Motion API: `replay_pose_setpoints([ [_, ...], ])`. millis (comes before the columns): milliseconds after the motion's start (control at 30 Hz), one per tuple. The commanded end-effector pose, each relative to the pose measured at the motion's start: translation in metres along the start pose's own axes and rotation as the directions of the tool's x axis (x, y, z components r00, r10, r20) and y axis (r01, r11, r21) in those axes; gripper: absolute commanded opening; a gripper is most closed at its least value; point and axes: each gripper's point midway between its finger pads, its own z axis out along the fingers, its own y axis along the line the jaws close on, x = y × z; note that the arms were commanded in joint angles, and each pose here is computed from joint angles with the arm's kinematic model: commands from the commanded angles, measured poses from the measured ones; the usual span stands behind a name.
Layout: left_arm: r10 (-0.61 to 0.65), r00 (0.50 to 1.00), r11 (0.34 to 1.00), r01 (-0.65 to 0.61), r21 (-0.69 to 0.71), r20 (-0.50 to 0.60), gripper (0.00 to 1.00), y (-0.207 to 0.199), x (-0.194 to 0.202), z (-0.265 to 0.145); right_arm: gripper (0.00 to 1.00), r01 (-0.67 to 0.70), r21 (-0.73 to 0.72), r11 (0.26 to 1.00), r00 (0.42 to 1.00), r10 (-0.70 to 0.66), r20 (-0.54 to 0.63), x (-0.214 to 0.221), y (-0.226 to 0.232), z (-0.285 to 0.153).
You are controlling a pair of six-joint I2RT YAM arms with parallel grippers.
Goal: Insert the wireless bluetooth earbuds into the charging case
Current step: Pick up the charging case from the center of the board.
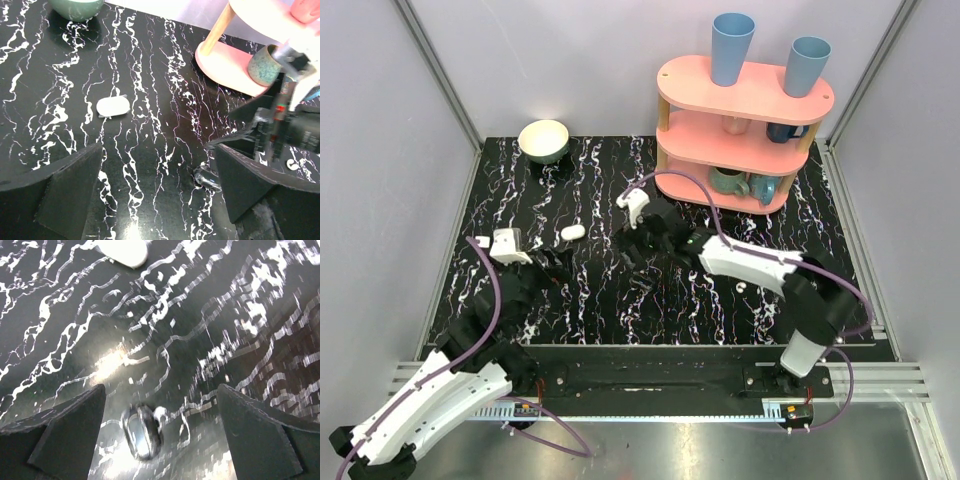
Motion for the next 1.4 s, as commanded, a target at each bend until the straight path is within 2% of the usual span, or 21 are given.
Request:
replay_pose_setpoints([
  [0, 0.049, 0.997, 0.999, -0.049, -0.003, 0.057, 0.99, 0.007, -0.028, -0.016, 1.0, 0.257, -0.167, 0.952, 0.951, -0.218, 0.221, -0.066, 0.024, 0.032],
  [67, 0.049, 0.997, 0.999, -0.049, -0.004, 0.058, 0.99, 0.008, -0.03, -0.018, 1.0, 0.264, -0.258, 0.929, 0.955, -0.216, 0.203, -0.058, 0.033, 0.052],
  [100, 0.045, 0.997, 0.999, -0.046, 0.003, 0.063, 0.99, 0.008, -0.032, -0.02, 1.0, 0.233, -0.286, 0.93, 0.964, -0.183, 0.192, -0.074, 0.024, 0.055],
  [133, 0.046, 0.997, 0.999, -0.047, 0.012, 0.064, 0.99, 0.007, -0.032, -0.021, 1.0, 0.212, -0.428, 0.879, 0.975, -0.16, 0.153, -0.07, 0.039, 0.054],
  [167, 0.042, 0.997, 0.999, -0.044, 0.023, 0.067, 0.99, 0.005, -0.034, -0.023, 0.99, 0.123, -0.478, 0.87, 0.991, -0.128, 0.022, -0.041, 0.036, 0.072],
  [200, 0.041, 0.997, 0.999, -0.043, 0.027, 0.067, 0.99, 0.005, -0.034, -0.024, 0.97, 0.125, -0.495, 0.86, 0.992, -0.11, 0.06, -0.069, 0.036, 0.076],
  [267, 0.046, 0.997, 0.998, -0.049, 0.036, 0.068, 0.99, 0.004, -0.034, -0.025, 0.96, 0.083, -0.556, 0.827, 0.996, -0.084, 0.024, -0.059, 0.036, 0.091],
  [367, 0.045, 0.997, 0.998, -0.048, 0.041, 0.066, 0.99, 0.004, -0.035, -0.027, 0.96, 0.087, -0.608, 0.789, 0.996, -0.086, 0.031, -0.066, 0.043, 0.104],
  [633, 0.021, 0.995, 0.997, -0.027, 0.067, 0.096, 0.99, 0.002, -0.038, -0.029, 0.94, 0.026, -0.655, 0.755, 0.995, -0.085, -0.058, -0.043, 0.048, 0.146],
  [700, 0.021, 0.996, 0.997, -0.028, 0.077, 0.092, 0.99, 0.0, -0.036, -0.028, 0.93, 0.036, -0.66, 0.751, 0.996, -0.081, -0.039, -0.058, 0.05, 0.15],
  [733, 0.019, 0.996, 0.996, -0.027, 0.084, 0.091, 0.99, -0.001, -0.036, -0.028, 0.93, 0.01, -0.659, 0.752, 0.995, -0.072, -0.066, -0.047, 0.05, 0.162],
  [767, 0.025, 0.996, 0.996, -0.032, 0.087, 0.085, 0.99, -0.002, -0.034, -0.027, 0.92, 0.029, -0.655, 0.755, 0.997, -0.073, -0.04, -0.063, 0.052, 0.161],
  [1000, 0.03, 0.996, 0.994, -0.038, 0.099, 0.078, 0.99, -0.005, -0.033, -0.026, 0.95, 0.108, -0.577, 0.81, 0.983, -0.172, -0.058, -0.041, 0.063, 0.192],
  [1133, 0.027, 0.996, 0.993, -0.036, 0.11, 0.08, 0.99, -0.007, -0.031, -0.026, 0.96, 0.126, -0.567, 0.814, 0.975, -0.206, -0.08, -0.026, 0.068, 0.2],
  [1367, 0.044, 0.997, 0.991, -0.052, 0.126, 0.064, 0.99, -0.012, -0.028, -0.023, 0.98, 0.15, -0.542, 0.827, 0.977, -0.209, -0.049, -0.035, 0.07, 0.208],
])
